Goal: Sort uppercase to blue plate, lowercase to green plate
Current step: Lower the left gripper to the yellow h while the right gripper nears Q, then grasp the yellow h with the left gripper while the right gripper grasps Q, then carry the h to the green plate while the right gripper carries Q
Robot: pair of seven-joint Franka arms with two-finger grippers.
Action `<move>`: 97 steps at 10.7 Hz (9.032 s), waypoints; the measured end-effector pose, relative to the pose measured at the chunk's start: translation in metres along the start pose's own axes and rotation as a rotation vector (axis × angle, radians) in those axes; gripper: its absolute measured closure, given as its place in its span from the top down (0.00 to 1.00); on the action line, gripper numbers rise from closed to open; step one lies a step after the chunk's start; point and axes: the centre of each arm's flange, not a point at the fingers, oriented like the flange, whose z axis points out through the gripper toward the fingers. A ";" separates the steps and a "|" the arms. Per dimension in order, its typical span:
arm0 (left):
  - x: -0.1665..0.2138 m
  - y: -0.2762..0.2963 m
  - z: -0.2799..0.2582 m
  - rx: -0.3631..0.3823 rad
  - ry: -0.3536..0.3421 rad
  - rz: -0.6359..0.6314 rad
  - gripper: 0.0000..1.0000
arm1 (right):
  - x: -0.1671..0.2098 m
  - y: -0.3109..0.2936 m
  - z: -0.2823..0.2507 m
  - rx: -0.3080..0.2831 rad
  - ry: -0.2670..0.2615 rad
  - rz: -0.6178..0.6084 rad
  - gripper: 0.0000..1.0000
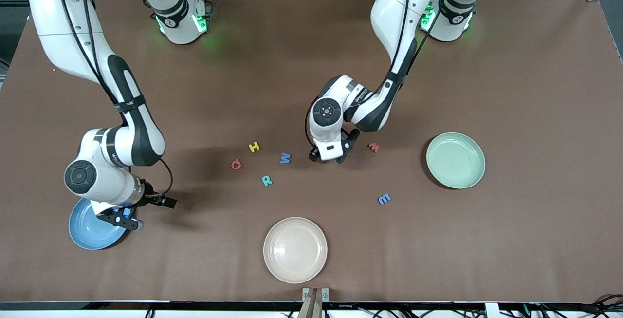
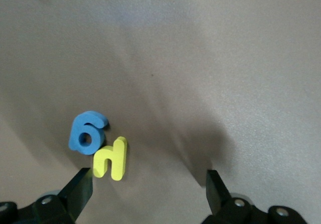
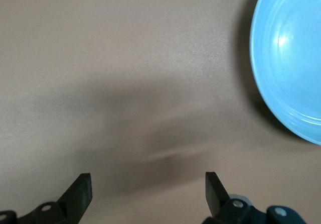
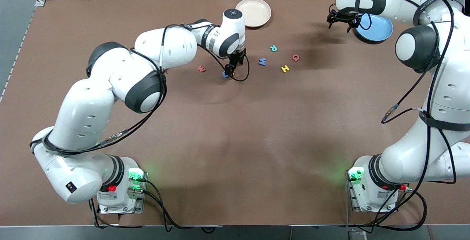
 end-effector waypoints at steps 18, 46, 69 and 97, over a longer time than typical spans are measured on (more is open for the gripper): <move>0.014 -0.047 -0.017 -0.134 0.017 0.009 1.00 | -0.011 -0.028 0.005 0.004 -0.001 -0.042 1.00; 0.000 -0.045 0.004 -0.149 0.022 0.013 0.48 | -0.069 -0.120 -0.033 -0.022 -0.042 0.106 1.00; -0.003 -0.047 0.002 -0.156 0.081 0.123 0.30 | -0.184 -0.163 0.062 0.042 0.001 0.098 1.00; 0.335 -0.138 -0.097 0.100 0.143 0.687 0.26 | 0.046 0.148 -0.045 -0.203 0.155 -0.536 0.44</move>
